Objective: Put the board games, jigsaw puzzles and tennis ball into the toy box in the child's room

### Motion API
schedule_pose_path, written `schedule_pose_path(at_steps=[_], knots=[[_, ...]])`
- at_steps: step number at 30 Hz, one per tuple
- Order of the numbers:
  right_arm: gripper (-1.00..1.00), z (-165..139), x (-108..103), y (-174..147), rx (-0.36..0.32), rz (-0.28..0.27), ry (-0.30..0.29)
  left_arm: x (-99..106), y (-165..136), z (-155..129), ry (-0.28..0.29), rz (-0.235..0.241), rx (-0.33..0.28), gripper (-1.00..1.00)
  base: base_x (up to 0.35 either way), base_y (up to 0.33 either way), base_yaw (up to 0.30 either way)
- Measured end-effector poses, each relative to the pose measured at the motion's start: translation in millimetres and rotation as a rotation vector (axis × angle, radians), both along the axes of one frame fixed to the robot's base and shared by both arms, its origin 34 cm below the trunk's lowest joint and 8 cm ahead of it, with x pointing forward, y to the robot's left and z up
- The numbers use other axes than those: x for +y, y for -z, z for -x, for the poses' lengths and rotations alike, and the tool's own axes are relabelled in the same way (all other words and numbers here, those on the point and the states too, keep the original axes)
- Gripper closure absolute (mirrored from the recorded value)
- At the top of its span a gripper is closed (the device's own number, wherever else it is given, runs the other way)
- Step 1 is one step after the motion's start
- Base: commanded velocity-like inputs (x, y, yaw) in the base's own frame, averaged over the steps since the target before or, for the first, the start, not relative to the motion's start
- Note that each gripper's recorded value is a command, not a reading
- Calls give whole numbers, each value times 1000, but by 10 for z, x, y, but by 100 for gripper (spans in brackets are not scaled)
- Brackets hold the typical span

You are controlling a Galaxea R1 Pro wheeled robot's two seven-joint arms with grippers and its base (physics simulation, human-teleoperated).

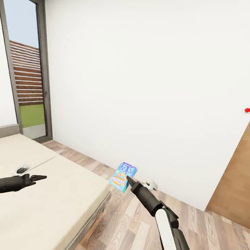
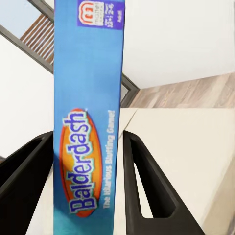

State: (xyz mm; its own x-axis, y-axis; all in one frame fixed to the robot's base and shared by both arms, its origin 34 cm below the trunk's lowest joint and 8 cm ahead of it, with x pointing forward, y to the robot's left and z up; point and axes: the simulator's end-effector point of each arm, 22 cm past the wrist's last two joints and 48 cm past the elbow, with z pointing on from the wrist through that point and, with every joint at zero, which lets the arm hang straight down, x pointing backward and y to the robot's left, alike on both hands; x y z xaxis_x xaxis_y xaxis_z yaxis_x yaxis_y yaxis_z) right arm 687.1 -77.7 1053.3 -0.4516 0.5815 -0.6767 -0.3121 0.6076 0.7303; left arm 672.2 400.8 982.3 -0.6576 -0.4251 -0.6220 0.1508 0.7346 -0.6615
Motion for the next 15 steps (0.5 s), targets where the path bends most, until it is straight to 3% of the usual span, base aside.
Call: schedule_pose_path(at_steps=[5,15], knots=[[100,-9,-27,-3,4,-9,7,-2,-4,0,1,1,-2,-100,0,0,-22],[100,-72,-275,96,44,-34,50,-19,56,-7,2,1,9,-100,0,0,-24]])
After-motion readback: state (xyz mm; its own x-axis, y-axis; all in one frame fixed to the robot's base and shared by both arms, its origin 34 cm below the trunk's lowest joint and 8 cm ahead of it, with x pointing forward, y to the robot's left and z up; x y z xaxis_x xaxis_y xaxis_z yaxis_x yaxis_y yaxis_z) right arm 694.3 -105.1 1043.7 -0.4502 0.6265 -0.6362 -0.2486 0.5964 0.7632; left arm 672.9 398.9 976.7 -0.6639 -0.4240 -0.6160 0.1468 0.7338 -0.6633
